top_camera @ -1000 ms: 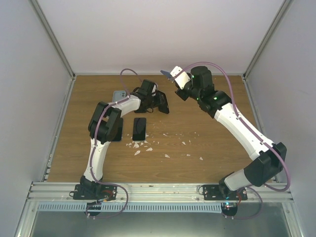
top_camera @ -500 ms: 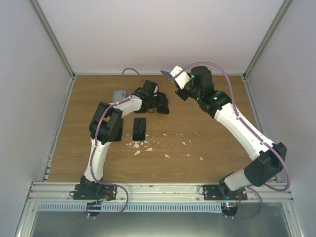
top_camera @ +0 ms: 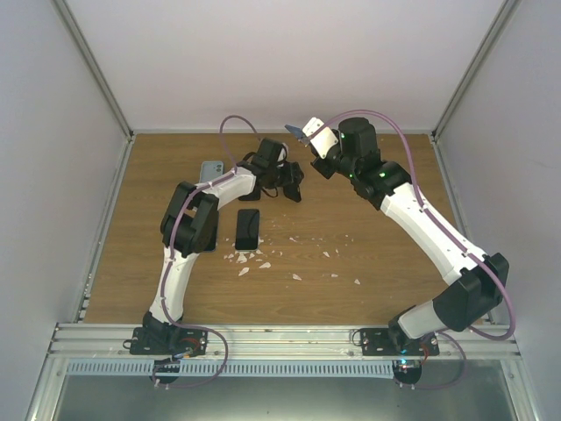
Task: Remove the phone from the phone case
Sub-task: Place the phone case at the center of the board, then place the phone at the center of the board.
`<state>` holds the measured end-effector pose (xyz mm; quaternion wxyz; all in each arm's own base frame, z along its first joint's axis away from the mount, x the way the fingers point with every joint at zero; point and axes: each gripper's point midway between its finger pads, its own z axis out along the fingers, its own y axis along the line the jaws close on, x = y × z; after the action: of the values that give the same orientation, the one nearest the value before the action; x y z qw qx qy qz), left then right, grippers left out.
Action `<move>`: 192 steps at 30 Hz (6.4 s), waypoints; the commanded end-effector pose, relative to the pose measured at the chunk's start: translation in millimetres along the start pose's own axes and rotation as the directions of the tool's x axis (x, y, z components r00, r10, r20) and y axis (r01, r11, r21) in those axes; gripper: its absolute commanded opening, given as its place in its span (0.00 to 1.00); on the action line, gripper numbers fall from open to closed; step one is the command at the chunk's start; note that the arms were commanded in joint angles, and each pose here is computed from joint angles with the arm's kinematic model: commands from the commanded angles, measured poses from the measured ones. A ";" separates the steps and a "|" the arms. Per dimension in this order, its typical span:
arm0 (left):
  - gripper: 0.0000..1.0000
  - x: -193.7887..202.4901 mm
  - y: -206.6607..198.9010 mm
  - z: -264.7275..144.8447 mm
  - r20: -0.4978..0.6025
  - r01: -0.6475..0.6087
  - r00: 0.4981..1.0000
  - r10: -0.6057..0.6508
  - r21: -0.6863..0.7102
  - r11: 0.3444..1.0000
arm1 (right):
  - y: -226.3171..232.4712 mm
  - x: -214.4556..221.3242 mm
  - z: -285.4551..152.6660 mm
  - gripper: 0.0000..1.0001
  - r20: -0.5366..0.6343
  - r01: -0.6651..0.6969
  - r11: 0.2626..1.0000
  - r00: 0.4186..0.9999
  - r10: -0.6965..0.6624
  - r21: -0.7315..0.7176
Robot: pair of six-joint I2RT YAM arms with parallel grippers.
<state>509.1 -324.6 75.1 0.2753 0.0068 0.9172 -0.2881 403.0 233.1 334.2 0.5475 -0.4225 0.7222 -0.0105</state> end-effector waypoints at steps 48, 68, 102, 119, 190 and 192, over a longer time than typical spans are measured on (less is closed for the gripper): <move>0.99 -69.8 -59.1 -115.1 0.261 -0.134 0.958 0.121 0.036 0.990 | -46.3 -37.4 -34.5 0.01 0.091 0.104 0.975 0.988 -0.124 0.195; 0.99 -92.5 -42.9 -262.4 0.379 -0.136 0.926 0.013 0.301 0.944 | -39.2 -34.8 -40.2 0.00 0.047 0.380 0.881 0.912 -0.409 0.282; 0.75 -47.9 -118.6 -320.9 0.168 -0.154 0.985 0.035 0.779 0.608 | 25.1 -59.1 -115.1 0.01 -0.085 0.614 0.248 0.460 -0.884 0.749; 0.45 -35.7 -155.0 -305.1 0.098 -0.103 0.994 0.037 0.846 0.523 | 37.3 -58.3 -108.2 0.00 -0.077 0.624 0.238 0.434 -0.898 0.744; 0.00 108.3 -37.3 -162.6 -0.271 0.118 0.961 0.061 0.596 0.794 | -16.0 4.5 -82.1 0.99 -0.055 0.592 0.573 0.721 -0.691 0.567; 0.00 117.0 -34.2 -156.5 -0.290 0.131 0.956 0.055 0.585 0.800 | -16.4 4.8 -81.8 1.00 -0.056 0.592 0.576 0.723 -0.689 0.563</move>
<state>329.9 -281.5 148.5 0.1043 0.0957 0.8128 -0.5650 347.0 188.3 354.0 0.6480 -0.5016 0.4270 -0.3825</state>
